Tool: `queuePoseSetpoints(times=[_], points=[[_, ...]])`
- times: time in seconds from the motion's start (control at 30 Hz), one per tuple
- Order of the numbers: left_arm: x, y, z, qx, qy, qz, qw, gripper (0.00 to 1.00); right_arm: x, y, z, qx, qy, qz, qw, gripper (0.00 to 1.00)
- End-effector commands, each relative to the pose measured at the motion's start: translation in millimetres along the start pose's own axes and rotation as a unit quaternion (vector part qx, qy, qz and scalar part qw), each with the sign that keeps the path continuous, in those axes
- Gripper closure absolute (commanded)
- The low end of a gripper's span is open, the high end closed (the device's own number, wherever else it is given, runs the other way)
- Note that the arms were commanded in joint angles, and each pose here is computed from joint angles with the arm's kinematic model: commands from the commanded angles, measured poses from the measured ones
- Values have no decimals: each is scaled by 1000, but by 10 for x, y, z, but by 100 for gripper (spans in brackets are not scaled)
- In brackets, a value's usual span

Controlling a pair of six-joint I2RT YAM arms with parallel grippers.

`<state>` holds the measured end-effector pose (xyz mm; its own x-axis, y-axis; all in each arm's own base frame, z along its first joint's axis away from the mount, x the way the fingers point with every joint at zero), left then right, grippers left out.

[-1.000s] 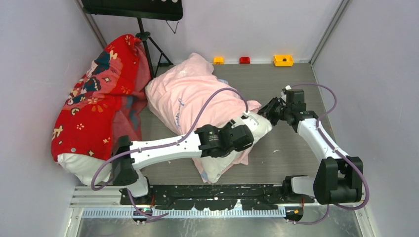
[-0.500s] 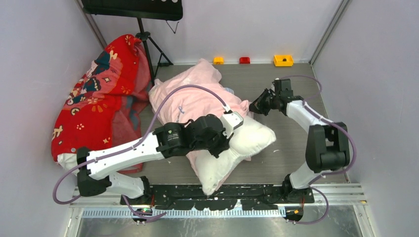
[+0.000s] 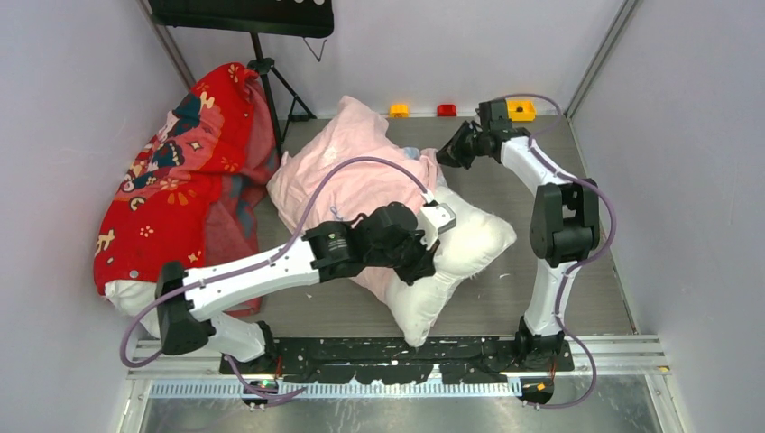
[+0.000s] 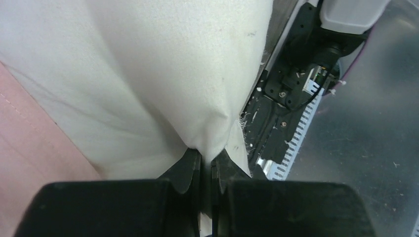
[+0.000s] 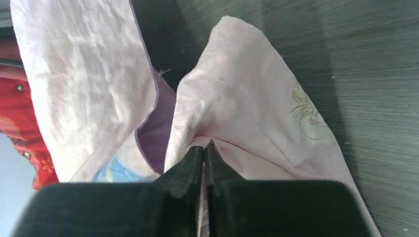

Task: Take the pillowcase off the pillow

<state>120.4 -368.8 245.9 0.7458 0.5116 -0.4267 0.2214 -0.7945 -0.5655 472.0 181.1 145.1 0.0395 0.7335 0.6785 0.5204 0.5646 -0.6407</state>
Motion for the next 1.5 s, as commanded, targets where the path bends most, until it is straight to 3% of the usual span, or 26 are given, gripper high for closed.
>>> queuePoseSetpoints(times=[0.0, 0.17, 0.27, 0.6, 0.7, 0.93, 1.17, 1.47], points=[[-89, 118, -106, 0, -6, 13, 1000, 100, 437, -470, -720, -123, -84, -17, 989, 74], [180, 354, -216, -28, -9, -55, 998, 100, 548, -1014, -763, -155, -125, 6, 980, 31], [192, 410, -296, -33, -8, -66, 997, 92, 475, -1364, -758, -168, -127, 37, 977, 14], [83, -221, -569, -37, 2, -91, 995, 42, 433, -2254, -101, -180, -136, 62, 972, 12], [135, -437, -593, -45, 2, -113, 993, 33, 466, -2460, 171, -180, -147, 56, 971, 11], [530, -554, -568, -26, -17, -181, 983, 32, 514, -2600, 907, -122, -172, 56, 976, 11], [737, -275, -489, 7, -8, -217, 976, 33, 483, -2392, 1839, -36, -220, 70, 972, 11], [933, 9, -302, 19, -66, -177, 982, 34, 230, -2100, 2221, -18, -263, 162, 951, 11]])
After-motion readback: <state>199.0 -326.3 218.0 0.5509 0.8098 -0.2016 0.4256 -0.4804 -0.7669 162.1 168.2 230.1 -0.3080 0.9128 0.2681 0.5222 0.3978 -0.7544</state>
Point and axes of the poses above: each gripper's point midway between its finger pads, its own y axis out along the fingers, its own x axis along the line the jaws close on, z = x × y, the point moved 1 cm from there along -y, back along the fingers, and after that the axes turned 14 degrees about -y, right-handed, at the moved point
